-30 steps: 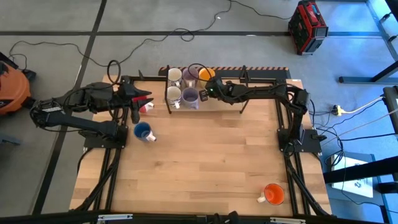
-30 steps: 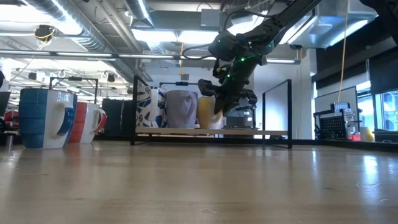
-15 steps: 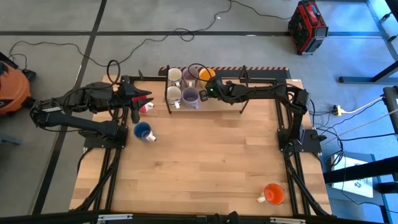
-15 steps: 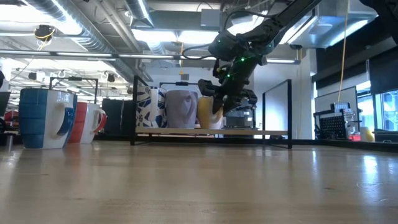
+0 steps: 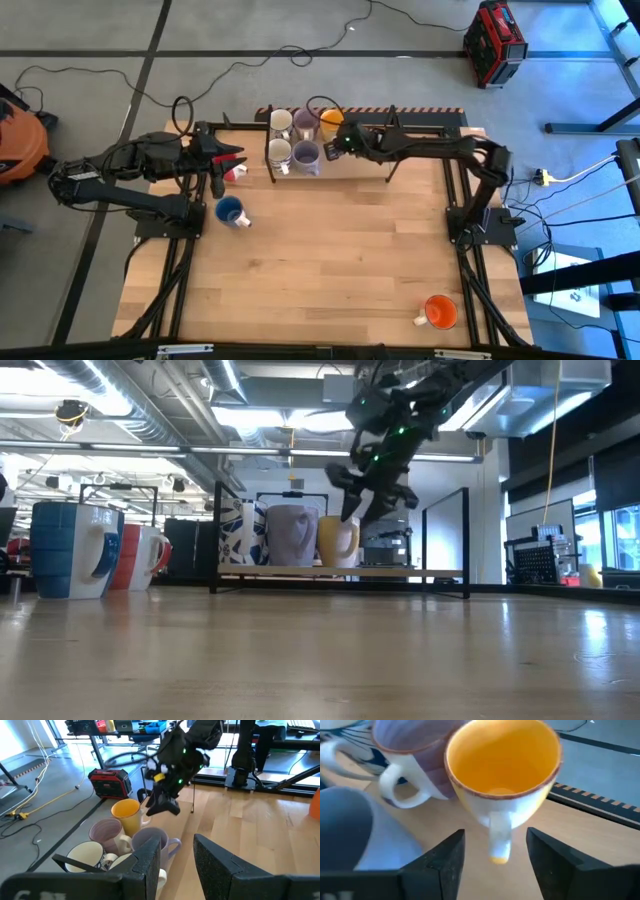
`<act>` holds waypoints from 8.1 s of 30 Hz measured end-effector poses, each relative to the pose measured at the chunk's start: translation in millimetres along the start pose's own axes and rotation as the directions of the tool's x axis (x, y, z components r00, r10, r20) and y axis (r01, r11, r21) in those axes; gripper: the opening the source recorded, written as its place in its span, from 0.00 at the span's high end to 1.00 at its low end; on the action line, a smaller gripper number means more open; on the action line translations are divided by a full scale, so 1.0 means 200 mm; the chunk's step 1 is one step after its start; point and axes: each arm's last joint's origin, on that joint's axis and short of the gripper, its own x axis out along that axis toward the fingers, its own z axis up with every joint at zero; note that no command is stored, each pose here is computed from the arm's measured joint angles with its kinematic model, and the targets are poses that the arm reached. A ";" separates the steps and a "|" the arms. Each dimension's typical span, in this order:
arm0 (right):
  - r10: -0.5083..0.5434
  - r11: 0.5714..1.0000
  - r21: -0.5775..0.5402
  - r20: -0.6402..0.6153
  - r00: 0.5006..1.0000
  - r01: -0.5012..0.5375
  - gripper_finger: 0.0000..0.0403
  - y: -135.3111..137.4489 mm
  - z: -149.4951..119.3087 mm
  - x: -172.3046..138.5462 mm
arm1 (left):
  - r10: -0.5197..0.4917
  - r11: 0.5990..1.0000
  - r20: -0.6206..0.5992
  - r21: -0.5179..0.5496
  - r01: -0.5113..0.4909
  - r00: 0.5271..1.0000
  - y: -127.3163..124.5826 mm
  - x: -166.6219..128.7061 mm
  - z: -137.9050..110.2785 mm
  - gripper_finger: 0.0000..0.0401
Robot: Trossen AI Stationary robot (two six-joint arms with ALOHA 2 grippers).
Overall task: Place coffee mugs
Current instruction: Put the orange mug on the shelf
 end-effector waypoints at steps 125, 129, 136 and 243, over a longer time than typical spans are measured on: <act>0.115 0.637 -0.497 -0.695 0.710 -0.590 0.97 0.41 -1.00 -1.00 | -0.236 0.967 -0.185 -0.142 0.212 0.954 -0.32 0.16 -0.06 0.73; 0.112 0.657 -0.475 -0.707 0.698 -0.586 0.97 0.40 -0.96 -0.95 | -0.235 0.967 -0.185 -0.142 0.211 0.954 -0.32 0.16 -0.06 0.73; 0.099 0.692 -0.454 -0.710 0.697 -0.561 0.97 0.38 -0.90 -0.88 | -0.233 0.968 -0.185 -0.142 0.209 0.955 -0.32 0.16 -0.06 0.73; 0.191 0.976 -0.118 0.057 0.980 -0.183 0.92 0.32 -1.39 -1.09 | -0.227 0.972 -0.190 -0.108 0.209 0.955 -0.32 0.16 -0.06 0.73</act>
